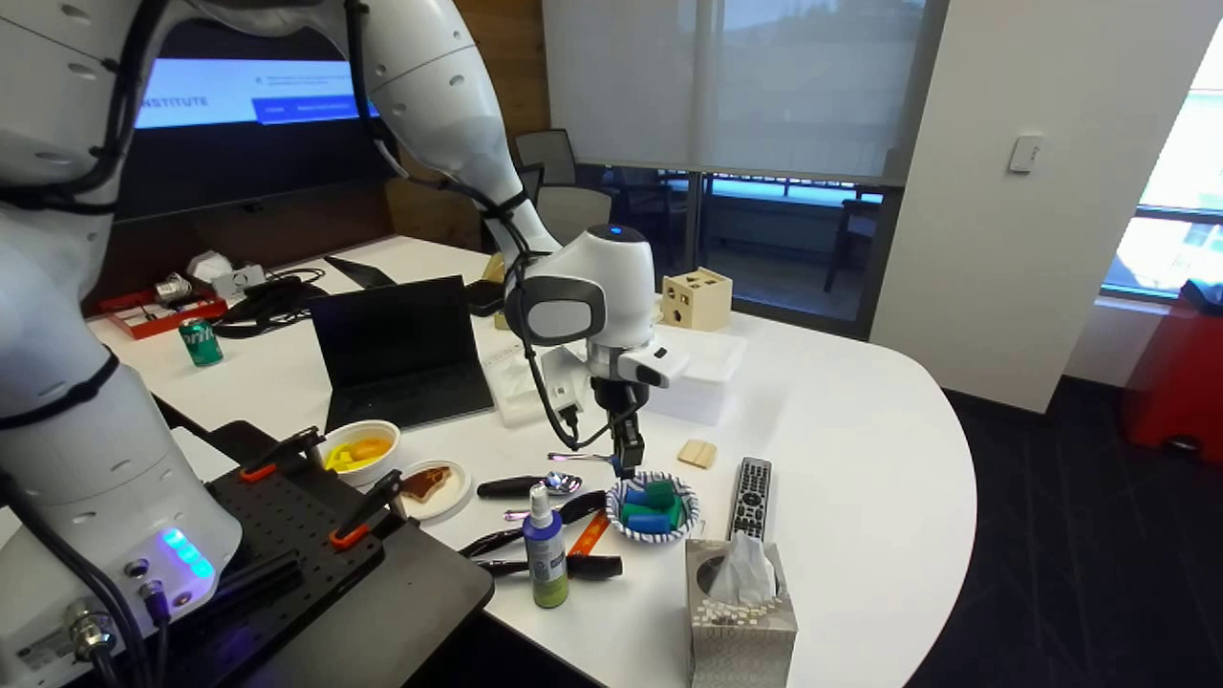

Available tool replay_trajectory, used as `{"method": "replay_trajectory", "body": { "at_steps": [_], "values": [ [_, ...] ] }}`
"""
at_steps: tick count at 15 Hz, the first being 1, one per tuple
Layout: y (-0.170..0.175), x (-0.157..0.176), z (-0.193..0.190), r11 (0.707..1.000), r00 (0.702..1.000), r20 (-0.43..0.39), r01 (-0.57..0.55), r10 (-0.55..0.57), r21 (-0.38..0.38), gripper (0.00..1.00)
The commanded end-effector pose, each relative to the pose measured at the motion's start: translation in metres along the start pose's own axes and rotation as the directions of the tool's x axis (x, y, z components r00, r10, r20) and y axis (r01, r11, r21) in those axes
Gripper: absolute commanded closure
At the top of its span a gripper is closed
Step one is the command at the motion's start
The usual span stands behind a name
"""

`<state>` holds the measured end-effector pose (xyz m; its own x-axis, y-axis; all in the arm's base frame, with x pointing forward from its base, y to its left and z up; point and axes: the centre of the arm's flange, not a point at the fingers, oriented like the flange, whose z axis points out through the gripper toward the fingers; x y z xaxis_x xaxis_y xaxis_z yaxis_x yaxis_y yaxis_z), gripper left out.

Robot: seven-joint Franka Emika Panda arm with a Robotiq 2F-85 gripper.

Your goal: Pick up the blue block from the white plate and put it in the black and white bowl.

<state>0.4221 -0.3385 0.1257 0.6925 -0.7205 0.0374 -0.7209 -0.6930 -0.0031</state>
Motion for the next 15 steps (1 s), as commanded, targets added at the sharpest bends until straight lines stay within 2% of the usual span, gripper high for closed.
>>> {"method": "replay_trajectory", "body": {
  "at_steps": [1,7,15],
  "values": [
    [-0.007,0.003,0.009,1.000,1.000,0.027,0.014,-0.014,-0.014,0.86],
    [-0.023,-0.002,0.039,0.999,0.998,0.059,0.030,-0.029,-0.019,0.86],
    [-0.029,0.022,0.070,0.999,0.998,0.051,0.034,-0.033,-0.020,0.86]
  ]
}}
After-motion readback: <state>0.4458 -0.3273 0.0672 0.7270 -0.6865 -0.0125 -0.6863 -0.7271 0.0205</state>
